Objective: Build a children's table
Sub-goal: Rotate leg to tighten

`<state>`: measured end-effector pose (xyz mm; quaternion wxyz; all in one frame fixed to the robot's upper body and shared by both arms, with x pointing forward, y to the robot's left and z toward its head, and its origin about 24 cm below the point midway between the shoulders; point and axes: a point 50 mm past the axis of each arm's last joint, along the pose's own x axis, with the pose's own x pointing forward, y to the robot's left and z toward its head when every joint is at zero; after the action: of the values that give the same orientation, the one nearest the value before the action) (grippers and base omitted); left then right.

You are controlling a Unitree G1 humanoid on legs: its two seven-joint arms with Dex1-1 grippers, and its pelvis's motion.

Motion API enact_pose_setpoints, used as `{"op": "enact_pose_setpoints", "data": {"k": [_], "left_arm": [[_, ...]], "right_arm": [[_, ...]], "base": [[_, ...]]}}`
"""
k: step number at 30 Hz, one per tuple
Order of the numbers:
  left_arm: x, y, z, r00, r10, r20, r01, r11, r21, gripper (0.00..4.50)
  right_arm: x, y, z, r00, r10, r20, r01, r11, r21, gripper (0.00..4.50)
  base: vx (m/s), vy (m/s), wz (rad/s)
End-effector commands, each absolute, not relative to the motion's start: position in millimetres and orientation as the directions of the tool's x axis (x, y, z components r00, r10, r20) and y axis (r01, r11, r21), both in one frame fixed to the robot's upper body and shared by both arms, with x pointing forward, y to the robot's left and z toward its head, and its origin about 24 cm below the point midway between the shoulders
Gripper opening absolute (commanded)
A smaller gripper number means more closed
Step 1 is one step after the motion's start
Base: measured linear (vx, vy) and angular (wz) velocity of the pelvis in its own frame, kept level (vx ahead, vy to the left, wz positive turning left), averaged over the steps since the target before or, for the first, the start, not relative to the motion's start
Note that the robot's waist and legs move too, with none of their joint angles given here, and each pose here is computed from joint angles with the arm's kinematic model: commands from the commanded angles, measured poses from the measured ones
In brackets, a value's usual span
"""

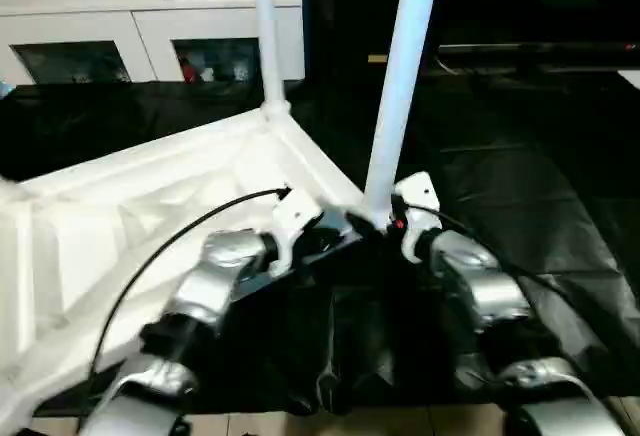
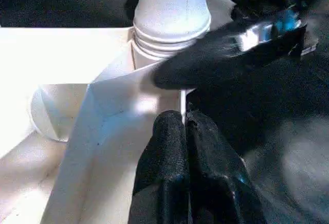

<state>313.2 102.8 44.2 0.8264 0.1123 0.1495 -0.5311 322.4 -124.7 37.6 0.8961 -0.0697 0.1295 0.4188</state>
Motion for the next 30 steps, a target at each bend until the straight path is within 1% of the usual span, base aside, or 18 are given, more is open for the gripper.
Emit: {"op": "enact_pose_setpoints", "data": {"k": [1, 6, 8, 10, 11, 12, 16, 18, 20, 21, 23, 24, 26, 27, 28, 29, 30], "left_arm": [[308, 90, 62, 0.276, -0.919, -0.283, 0.961, 0.273, 0.049, 0.00], [303, 98, 61, 0.219, -0.930, -0.294, 0.975, 0.222, 0.022, 0.00], [301, 101, 60, 0.193, -0.933, -0.305, 0.980, 0.199, 0.011, 0.00], [299, 102, 60, 0.177, -0.934, -0.309, 0.983, 0.185, 0.003, 0.00], [299, 102, 60, 0.171, -0.936, -0.309, 0.984, 0.179, 0.001, 0.00], [299, 102, 60, 0.164, -0.938, -0.306, 0.985, 0.173, -0.002, 0.00], [298, 102, 60, 0.157, -0.938, -0.308, 0.986, 0.166, -0.004, 0.00], [298, 102, 60, 0.156, -0.938, -0.310, 0.986, 0.165, -0.005, 0.00], [298, 104, 59, 0.163, -0.936, -0.312, 0.985, 0.173, -0.004, 0.00], [298, 104, 59, 0.164, -0.936, -0.312, 0.985, 0.174, -0.003, 0.00], [299, 105, 58, 0.186, -0.931, -0.315, 0.981, 0.196, 0.002, 0.00], [299, 105, 58, 0.192, -0.929, -0.316, 0.979, 0.202, 0.004, 0.00], [301, 103, 56, 0.239, -0.917, -0.320, 0.968, 0.249, 0.010, 0.00], [301, 103, 55, 0.246, -0.915, -0.321, 0.966, 0.256, 0.012, 0.00], [303, 102, 55, 0.272, -0.906, -0.324, 0.959, 0.281, 0.019, 0.00], [308, 100, 54, 0.334, -0.887, -0.320, 0.939, 0.342, 0.031, 0.00], [309, 99, 55, 0.346, -0.883, -0.318, 0.934, 0.355, 0.032, 0.00]], "right_arm": [[305.8, -112.0, 37, 0.428, 0.852, -0.301, -0.887, 0.460, 0.039, 4.28], [295.1, -121.9, 39, 0.308, 0.895, -0.322, -0.934, 0.348, 0.075, 4.28], [292.7, -124.7, 39, 0.279, 0.899, -0.339, -0.942, 0.324, 0.085, 4.02], [291.2, -126.1, 39, 0.264, 0.899, -0.349, -0.945, 0.314, 0.095, 3.83], [290.1, -126.5, 39, 0.255, 0.900, -0.353, -0.947, 0.307, 0.099, 3.83], [289.0, -126.3, 39, 0.248, 0.901, -0.355, -0.948, 0.301, 0.102, 3.59], [286.8, -124.6, 36, 0.236, 0.901, -0.364, -0.951, 0.290, 0.102, 3.48], [285.5, -121.8, 36, 0.228, 0.903, -0.364, -0.953, 0.284, 0.106, 3.15], [284.9, -119.7, 35, 0.225, 0.905, -0.361, -0.953, 0.282, 0.113, 3.10], [284.9, -119.6, 35, 0.226, 0.905, -0.361, -0.953, 0.283, 0.113, 3.01], [285.4, -117.1, 33, 0.243, 0.904, -0.351, -0.946, 0.301, 0.118, 2.78], [285.2, -116.5, 33, 0.246, 0.904, -0.348, -0.945, 0.304, 0.120, 2.76], [289.3, -113.3, 27, 0.330, 0.877, -0.350, -0.913, 0.390, 0.116, 2.72], [290.1, -112.8, 26, 0.346, 0.869, -0.353, -0.906, 0.407, 0.114, 2.72], [291.7, -111.7, 24, 0.374, 0.855, -0.358, -0.895, 0.435, 0.102, 2.72], [296.6, -109.1, 20, 0.446, 0.817, -0.366, -0.862, 0.502, 0.071, 2.72], [297.7, -108.5, 19, 0.461, 0.808, -0.367, -0.854, 0.517, 0.065, 2.72]], "base": [[0.000, 0.000, 0.00], [0.000, 0.000, 0.00], [0.000, 0.000, 0.00], [0.000, 0.000, 0.00], [0.000, 0.000, 0.00], [0.000, 0.000, 0.00], [0.000, 0.000, 0.00], [0.000, 0.000, 0.00], [0.000, 0.000, 0.00], [0.000, 0.000, 0.00], [0.000, 0.000, 0.00], [0.000, 0.000, 0.00], [0.000, 0.000, 0.00], [0.000, 0.000, 0.00], [0.000, 0.000, 0.00], [0.000, 0.000, 0.00], [0.000, 0.000, 0.00]]}}
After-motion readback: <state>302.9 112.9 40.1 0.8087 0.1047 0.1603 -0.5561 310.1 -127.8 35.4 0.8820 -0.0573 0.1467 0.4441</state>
